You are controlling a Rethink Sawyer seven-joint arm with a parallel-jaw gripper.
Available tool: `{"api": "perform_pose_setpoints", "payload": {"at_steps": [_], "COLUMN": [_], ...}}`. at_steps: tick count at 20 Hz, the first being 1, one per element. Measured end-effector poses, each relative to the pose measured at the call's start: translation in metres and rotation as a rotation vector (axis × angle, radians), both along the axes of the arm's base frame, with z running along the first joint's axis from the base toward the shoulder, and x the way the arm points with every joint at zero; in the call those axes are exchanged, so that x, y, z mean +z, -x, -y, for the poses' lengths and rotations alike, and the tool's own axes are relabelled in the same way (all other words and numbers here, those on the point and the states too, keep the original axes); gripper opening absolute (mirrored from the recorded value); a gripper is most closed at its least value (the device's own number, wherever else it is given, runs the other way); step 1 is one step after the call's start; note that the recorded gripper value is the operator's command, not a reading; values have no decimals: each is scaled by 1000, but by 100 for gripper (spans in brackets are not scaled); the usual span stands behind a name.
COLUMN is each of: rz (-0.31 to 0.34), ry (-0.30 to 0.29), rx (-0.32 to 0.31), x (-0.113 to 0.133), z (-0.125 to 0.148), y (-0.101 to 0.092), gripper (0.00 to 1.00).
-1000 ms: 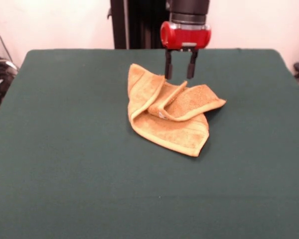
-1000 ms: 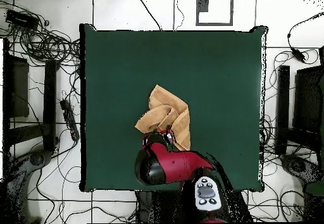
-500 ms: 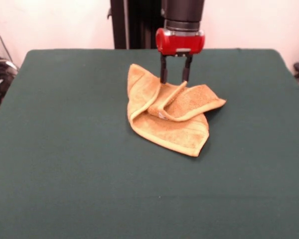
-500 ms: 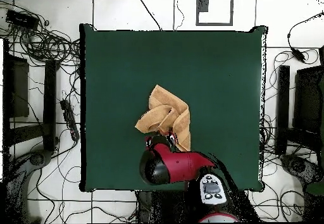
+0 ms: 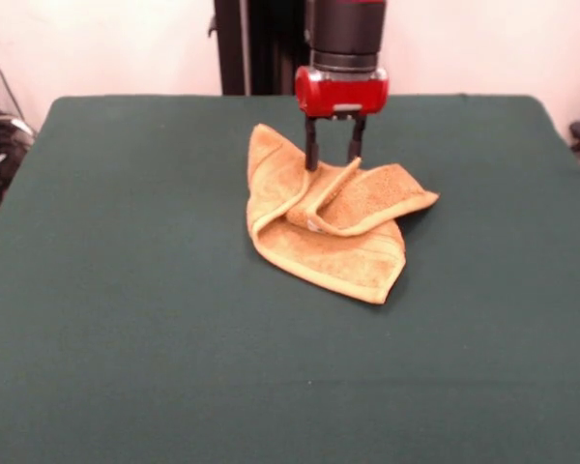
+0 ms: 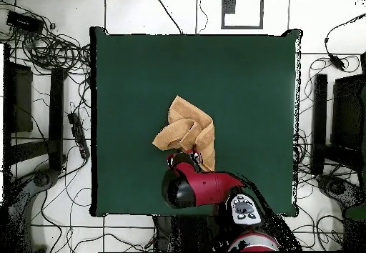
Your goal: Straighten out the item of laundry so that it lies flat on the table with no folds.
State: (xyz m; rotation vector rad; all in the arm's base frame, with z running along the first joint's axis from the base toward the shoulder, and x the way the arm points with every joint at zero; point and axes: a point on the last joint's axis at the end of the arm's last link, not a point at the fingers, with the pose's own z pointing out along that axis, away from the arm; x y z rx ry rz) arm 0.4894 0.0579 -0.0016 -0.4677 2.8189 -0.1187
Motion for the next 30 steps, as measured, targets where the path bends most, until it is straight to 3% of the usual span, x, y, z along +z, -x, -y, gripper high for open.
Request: {"api": "perform_pose_setpoints", "payload": {"at_steps": [12,23,30], "rz": [83,106,152], "ry": [-84,-87,-78], "rx": [67,95,131], "x": [-8,-2,15], "z": [-14,-26,-40], "y": [-8,-12,-22], "gripper": [100,100,100]}}
